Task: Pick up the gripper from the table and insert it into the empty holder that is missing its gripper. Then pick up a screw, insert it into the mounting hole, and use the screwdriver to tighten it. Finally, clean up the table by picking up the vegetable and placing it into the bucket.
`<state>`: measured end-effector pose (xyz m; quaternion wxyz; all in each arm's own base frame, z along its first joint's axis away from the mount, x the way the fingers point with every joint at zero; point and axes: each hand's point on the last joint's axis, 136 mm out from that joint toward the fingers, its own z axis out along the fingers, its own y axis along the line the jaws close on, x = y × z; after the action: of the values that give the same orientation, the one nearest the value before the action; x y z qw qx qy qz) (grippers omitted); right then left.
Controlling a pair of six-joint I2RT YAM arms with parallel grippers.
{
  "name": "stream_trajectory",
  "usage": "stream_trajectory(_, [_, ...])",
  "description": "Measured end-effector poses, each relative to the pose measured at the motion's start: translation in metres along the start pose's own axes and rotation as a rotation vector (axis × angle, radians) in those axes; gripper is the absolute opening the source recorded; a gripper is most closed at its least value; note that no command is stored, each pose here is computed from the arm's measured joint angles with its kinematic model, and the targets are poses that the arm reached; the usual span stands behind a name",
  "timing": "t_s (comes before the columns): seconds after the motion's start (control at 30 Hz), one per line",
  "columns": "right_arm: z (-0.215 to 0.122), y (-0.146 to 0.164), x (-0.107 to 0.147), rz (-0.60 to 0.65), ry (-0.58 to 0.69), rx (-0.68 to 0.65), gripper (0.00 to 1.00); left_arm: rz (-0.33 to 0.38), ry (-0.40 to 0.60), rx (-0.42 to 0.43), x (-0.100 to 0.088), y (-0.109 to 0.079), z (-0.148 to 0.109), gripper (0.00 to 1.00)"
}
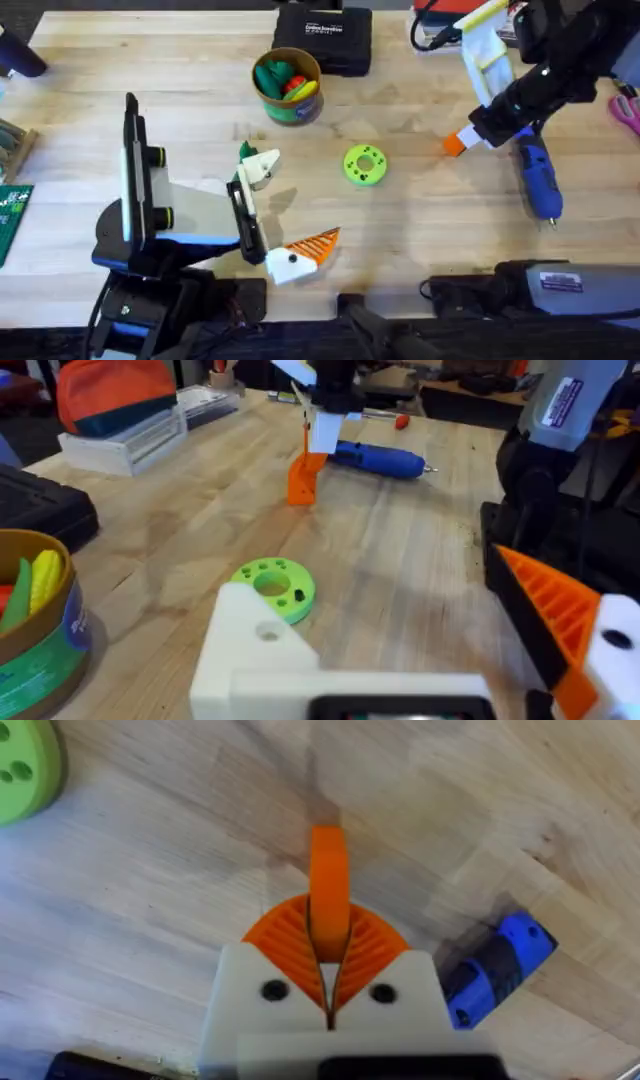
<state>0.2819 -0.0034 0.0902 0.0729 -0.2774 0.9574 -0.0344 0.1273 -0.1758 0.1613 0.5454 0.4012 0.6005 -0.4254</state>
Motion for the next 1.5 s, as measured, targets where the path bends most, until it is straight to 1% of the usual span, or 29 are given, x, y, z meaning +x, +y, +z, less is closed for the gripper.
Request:
stream_trajectory(0.1, [-0.009, 0.000, 0.000, 0.001, -0.029, 0.018, 0.015, 0.000, 0.000, 0.000, 0.000, 0.000, 0.000, 0.986])
stream_trajectory(0.17, [-0.024, -0.002, -0.001, 0.004, -0.076, 0.048, 0.015, 0.000, 0.000, 0.000, 0.000, 0.000, 0.000, 0.986])
stream_trajectory(0.3, [-0.069, 0.002, 0.000, 0.023, -0.219, 0.108, 0.015, 0.000, 0.000, 0.000, 0.000, 0.000, 0.000, 0.985])
stream_trajectory(0.4, [-0.099, 0.015, 0.006, 0.039, -0.333, 0.090, 0.014, 0.000, 0.000, 0.000, 0.000, 0.000, 0.000, 0.986])
stream_trajectory(0.47, [-0.115, 0.022, 0.008, 0.073, -0.421, 0.068, 0.014, 0.000, 0.000, 0.000, 0.000, 0.000, 0.000, 0.986])
stream_trajectory(0.57, [-0.127, 0.038, 0.012, 0.131, -0.528, -0.005, 0.014, 0.000, 0.000, 0.000, 0.000, 0.000, 0.000, 0.986])
stream_trajectory(0.7, [-0.125, 0.071, 0.010, 0.170, -0.647, -0.170, 0.014, 0.000, 0.000, 0.000, 0.000, 0.000, 0.000, 0.986])
stream_trajectory(0.8, [-0.119, 0.096, 0.000, 0.203, -0.747, -0.338, 0.014, 0.000, 0.000, 0.000, 0.000, 0.000, 0.000, 0.986])
stream_trajectory(0.9, [-0.111, 0.115, -0.012, 0.275, -0.814, -0.540, 0.014, 0.000, 0.000, 0.000, 0.000, 0.000, 0.000, 0.986])
stream_trajectory(0.97, [-0.106, 0.123, -0.015, 0.350, -0.811, -0.654, 0.014, 0.000, 0.000, 0.000, 0.000, 0.000, 0.000, 0.986])
stream_trajectory(1.07, [-0.095, 0.135, -0.015, 0.503, -0.738, -0.816, 0.014, 0.000, 0.000, 0.000, 0.000, 0.000, 0.000, 0.986])
stream_trajectory(1.13, [-0.088, 0.145, -0.013, 0.590, -0.663, -0.904, 0.014, 0.000, 0.000, 0.000, 0.000, 0.000, 0.000, 0.986])
stream_trajectory(1.17, [-0.082, 0.159, -0.012, 0.660, -0.557, -0.995, 0.014, 0.000, 0.000, 0.000, 0.000, 0.000, 0.000, 0.986])
stream_trajectory(1.3, [-0.080, 0.177, -0.020, 0.670, -0.462, -1.079, 0.014, 0.000, 0.000, 0.000, 0.000, 0.000, 0.000, 0.986])
stream_trajectory(1.5, [-0.081, 0.208, -0.045, 0.600, -0.382, -1.177, 0.014, 0.000, 0.000, 0.000, 0.000, 0.000, 0.000, 0.986])
